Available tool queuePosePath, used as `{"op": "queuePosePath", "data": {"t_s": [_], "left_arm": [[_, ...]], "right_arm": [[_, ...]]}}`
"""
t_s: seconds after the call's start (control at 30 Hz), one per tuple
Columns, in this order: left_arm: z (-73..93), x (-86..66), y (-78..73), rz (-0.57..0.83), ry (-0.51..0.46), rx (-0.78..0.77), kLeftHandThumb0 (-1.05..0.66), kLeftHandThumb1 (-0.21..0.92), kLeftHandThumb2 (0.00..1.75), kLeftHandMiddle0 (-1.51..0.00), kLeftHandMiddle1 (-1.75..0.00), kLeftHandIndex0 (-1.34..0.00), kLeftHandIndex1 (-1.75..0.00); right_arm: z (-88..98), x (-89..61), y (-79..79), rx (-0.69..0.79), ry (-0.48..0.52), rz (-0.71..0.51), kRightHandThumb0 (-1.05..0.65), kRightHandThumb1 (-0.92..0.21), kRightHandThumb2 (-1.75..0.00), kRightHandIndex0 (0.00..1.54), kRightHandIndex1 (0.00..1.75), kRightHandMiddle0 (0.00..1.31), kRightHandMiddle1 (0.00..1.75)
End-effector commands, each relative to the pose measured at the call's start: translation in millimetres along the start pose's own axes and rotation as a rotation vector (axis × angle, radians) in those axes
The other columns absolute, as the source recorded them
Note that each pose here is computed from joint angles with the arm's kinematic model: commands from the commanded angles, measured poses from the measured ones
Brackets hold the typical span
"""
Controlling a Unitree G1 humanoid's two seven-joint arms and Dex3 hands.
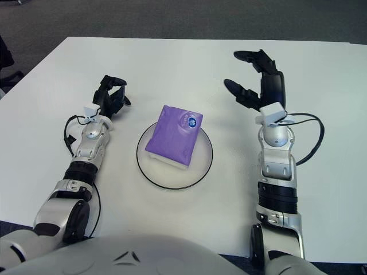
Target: Put the tissue paper into the plate.
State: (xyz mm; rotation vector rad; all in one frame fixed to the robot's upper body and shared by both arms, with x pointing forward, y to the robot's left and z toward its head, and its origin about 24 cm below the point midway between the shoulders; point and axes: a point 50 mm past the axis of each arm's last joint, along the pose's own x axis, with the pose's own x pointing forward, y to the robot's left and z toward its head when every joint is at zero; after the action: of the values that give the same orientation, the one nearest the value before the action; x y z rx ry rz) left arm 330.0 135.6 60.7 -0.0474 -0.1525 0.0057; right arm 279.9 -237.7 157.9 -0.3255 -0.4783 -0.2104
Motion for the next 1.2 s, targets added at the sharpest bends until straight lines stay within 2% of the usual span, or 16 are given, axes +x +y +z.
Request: {"op": "queuePosePath", "data": {"t_s": [0.0, 0.37, 0.77, 0.93, 1.17], "left_arm": [[-39.8, -31.6, 3.3, 0.032, 0.142, -0.019, -0.36, 0.87, 0.48, -0.78, -1.71, -0.35, -1.63], [-37.6, -33.8, 2.4, 0.031, 0.115, -0.011, -0.36, 0.87, 0.49, -0.78, -1.72, -0.34, -1.64], [-36.4, -34.9, 0.7, 0.022, 0.102, -0.014, -0.36, 0.87, 0.49, -0.79, -1.72, -0.33, -1.64], [-36.0, -35.4, 0.3, 0.021, 0.100, -0.015, -0.36, 0.87, 0.49, -0.79, -1.72, -0.33, -1.65], [-36.5, -36.1, -0.2, 0.018, 0.101, -0.014, -0.36, 0.87, 0.49, -0.79, -1.72, -0.33, -1.65]], "right_arm": [[-7.3, -5.2, 0.7, 0.075, 0.037, -0.023, -0.01, -0.92, -0.23, 0.53, 1.47, 0.47, 1.20], [-22.5, -23.9, 12.3, 0.196, 0.163, -0.022, 0.00, -0.92, -0.23, 0.53, 1.49, 0.47, 1.21], [-50.2, -51.5, 25.5, 0.244, 0.388, -0.005, -0.01, -0.91, -0.26, 0.50, 1.52, 0.45, 1.23], [-63.6, -62.4, 33.2, 0.248, 0.424, 0.001, -0.01, -0.89, -0.34, 0.46, 1.58, 0.40, 1.28], [-70.3, -65.9, 35.5, 0.247, 0.456, 0.011, -0.01, -0.89, -0.36, 0.45, 1.60, 0.38, 1.30]]}}
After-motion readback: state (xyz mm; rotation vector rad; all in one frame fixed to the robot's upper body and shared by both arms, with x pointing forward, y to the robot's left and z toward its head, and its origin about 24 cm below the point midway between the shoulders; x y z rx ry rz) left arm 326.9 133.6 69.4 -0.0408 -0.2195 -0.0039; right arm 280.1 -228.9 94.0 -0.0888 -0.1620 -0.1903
